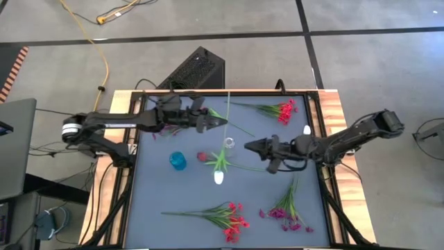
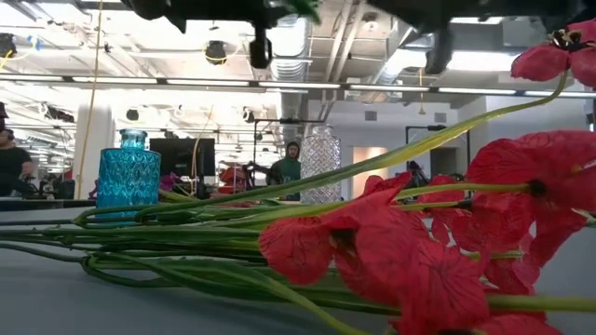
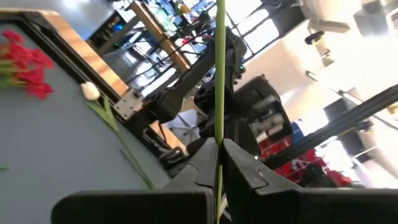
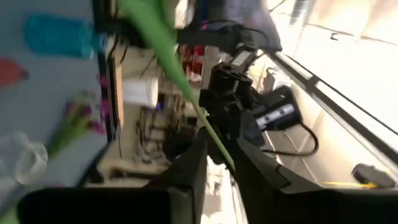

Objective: Sort flowers into vase by color
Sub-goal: Put the left white tulip into the transparent vase

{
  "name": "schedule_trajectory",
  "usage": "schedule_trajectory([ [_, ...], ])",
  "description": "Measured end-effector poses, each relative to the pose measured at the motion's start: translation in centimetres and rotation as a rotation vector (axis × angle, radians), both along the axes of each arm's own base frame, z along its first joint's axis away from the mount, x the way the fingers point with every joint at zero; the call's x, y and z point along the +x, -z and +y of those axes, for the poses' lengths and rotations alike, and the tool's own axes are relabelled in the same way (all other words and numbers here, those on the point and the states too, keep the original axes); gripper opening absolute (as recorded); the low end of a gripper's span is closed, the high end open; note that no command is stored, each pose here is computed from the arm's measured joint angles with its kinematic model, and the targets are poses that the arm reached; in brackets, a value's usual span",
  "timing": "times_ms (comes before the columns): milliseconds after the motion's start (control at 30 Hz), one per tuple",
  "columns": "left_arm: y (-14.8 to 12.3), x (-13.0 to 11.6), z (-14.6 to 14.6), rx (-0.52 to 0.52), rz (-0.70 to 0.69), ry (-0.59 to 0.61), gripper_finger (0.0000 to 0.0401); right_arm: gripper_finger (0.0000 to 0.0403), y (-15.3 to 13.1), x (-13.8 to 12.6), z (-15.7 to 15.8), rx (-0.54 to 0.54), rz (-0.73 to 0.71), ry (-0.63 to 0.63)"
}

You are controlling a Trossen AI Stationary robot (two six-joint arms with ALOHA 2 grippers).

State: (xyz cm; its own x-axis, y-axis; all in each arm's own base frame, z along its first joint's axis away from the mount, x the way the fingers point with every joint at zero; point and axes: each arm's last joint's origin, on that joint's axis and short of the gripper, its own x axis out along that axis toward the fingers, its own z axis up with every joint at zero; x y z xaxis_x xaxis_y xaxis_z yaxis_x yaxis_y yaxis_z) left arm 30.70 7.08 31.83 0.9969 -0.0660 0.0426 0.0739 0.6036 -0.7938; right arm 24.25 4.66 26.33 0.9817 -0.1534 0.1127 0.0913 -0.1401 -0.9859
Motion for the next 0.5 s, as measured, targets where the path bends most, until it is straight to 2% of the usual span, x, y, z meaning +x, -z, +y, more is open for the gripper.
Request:
schedule_trajectory([
  [200,1.3,1.2,0.3,-0.049,0.004,0.026,0.0000,0.0170,0.3,2.7,0.4,-0.212,0.073,0.128],
  [333,1.4,1.3,0.3,-0.055,0.007,0.029,0.0000,0.0191,0.3,3.9,0.2,-0.285,0.086,0.179],
  [500,1.6,1.3,0.3,-0.059,0.020,0.036,0.0000,0.0191,0.5,5.3,-0.6,-0.330,0.120,0.219],
])
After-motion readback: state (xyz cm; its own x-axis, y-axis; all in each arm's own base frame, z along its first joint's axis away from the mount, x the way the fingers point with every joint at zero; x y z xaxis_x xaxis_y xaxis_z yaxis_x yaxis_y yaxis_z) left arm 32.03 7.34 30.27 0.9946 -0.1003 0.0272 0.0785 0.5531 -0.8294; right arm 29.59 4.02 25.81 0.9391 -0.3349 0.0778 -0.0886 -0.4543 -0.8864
